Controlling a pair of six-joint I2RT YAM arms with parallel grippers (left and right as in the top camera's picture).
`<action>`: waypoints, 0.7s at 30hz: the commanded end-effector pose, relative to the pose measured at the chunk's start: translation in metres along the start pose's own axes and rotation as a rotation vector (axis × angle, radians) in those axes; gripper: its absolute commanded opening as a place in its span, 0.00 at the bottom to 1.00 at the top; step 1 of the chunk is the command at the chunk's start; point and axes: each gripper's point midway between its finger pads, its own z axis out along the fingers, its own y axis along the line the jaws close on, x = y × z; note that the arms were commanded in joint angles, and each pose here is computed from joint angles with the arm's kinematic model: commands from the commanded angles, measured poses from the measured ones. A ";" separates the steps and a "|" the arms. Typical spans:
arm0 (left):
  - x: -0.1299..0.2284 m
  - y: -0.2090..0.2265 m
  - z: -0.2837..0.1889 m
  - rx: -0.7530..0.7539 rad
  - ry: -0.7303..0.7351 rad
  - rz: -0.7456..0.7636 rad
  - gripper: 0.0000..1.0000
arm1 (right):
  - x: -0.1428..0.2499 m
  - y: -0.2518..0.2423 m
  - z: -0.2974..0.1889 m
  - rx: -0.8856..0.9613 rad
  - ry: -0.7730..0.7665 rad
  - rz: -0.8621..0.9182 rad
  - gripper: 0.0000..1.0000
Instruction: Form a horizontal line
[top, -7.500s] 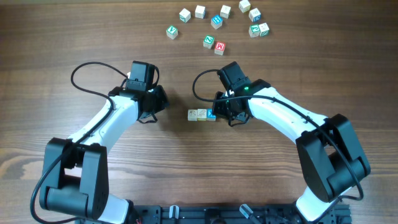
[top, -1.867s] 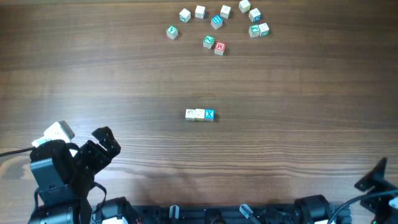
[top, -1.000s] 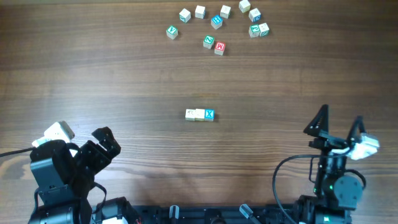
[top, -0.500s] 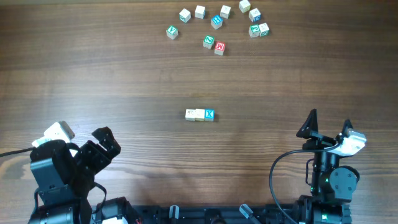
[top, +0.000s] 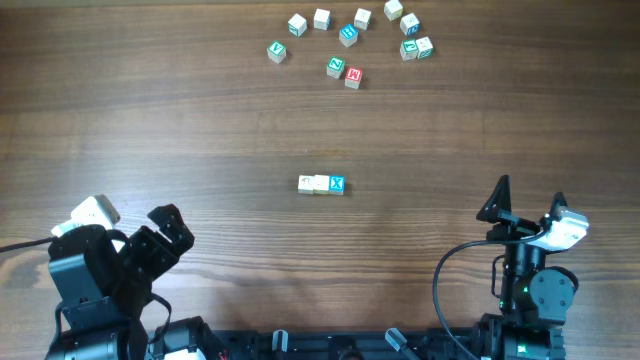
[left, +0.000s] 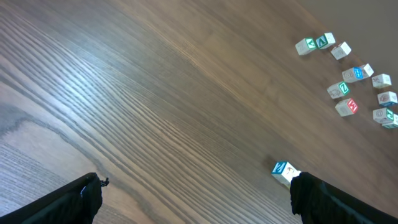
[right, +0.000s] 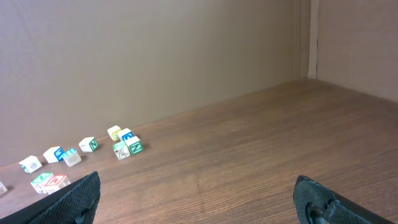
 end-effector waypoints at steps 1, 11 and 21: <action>0.002 0.007 -0.001 -0.037 0.003 0.006 1.00 | -0.002 0.002 -0.001 -0.013 -0.009 -0.017 1.00; -0.010 -0.002 -0.001 0.021 -0.099 0.031 1.00 | -0.002 0.002 -0.001 -0.014 -0.009 -0.017 1.00; -0.024 -0.057 0.002 0.407 -0.550 0.335 1.00 | -0.002 0.002 -0.001 -0.014 -0.009 -0.017 1.00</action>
